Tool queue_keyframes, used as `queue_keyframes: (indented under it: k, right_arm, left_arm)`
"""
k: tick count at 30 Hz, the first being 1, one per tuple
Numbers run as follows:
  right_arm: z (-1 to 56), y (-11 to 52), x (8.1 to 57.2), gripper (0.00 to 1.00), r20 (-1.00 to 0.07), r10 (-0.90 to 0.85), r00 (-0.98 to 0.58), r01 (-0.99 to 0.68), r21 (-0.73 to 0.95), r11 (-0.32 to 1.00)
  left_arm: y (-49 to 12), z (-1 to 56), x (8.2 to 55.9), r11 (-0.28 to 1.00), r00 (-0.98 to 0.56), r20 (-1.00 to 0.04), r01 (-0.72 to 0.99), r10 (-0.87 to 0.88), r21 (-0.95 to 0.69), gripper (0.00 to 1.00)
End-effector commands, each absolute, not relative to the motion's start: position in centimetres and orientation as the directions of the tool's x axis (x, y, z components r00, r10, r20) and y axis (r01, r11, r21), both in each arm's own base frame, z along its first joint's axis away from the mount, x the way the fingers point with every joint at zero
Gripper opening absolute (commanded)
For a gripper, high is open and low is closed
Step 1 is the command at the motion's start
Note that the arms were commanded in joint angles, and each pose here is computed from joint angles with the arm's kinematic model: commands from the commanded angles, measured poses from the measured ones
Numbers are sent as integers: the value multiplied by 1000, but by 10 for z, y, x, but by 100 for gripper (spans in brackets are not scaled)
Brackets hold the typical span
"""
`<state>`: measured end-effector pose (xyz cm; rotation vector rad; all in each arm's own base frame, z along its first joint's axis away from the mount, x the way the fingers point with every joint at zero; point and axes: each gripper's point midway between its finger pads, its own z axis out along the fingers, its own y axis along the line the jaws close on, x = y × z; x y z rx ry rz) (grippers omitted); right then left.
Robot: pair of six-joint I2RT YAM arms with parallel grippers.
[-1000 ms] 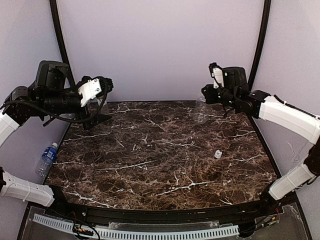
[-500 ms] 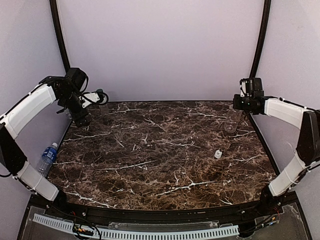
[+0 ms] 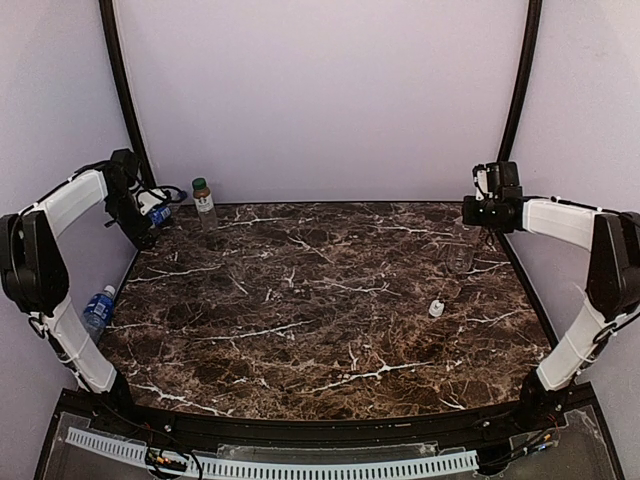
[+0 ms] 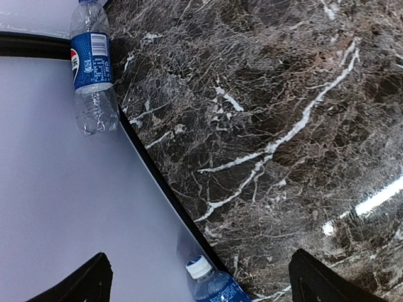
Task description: Unscrew the bottle caps
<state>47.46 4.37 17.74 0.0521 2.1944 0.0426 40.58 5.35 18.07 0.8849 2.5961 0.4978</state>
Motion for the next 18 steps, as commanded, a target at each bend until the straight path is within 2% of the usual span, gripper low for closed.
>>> queue_keyframes:
  k: [1, 5, 7, 11, 13, 14, 15, 18]
  right_arm:
    - [166, 41, 467, 26, -800, 24, -599, 13, 21, 1000]
    - [172, 41, 459, 56, -817, 17, -577, -1, 21, 1000]
    - [177, 42, 457, 62, -824, 16, -566, -6, 24, 1000]
    - [185, 44, 458, 69, -833, 4, -553, -24, 21, 999]
    - [191, 48, 460, 79, -835, -12, -550, -50, 19, 999]
    - [198, 51, 462, 92, -838, -19, -545, -68, 22, 997]
    - [202, 54, 464, 98, -839, -24, -544, -85, 27, 996]
    - [220, 59, 465, 99, -844, -26, -535, -105, 36, 994]
  left_arm:
    - [61, 192, 428, 787, -744, -316, 439, 589, 434, 99]
    - [58, 192, 437, 801, -737, -353, 424, 577, 423, 99]
    - [57, 193, 440, 805, -733, -367, 417, 572, 422, 99]
    - [60, 193, 446, 803, -734, -367, 411, 572, 432, 99]
    - [67, 188, 451, 797, -747, -338, 409, 573, 445, 99]
    - [71, 182, 458, 796, -756, -322, 410, 569, 445, 99]
    - [79, 177, 458, 801, -775, -299, 405, 557, 442, 99]
    - [104, 167, 486, 826, -815, -278, 369, 508, 427, 99]
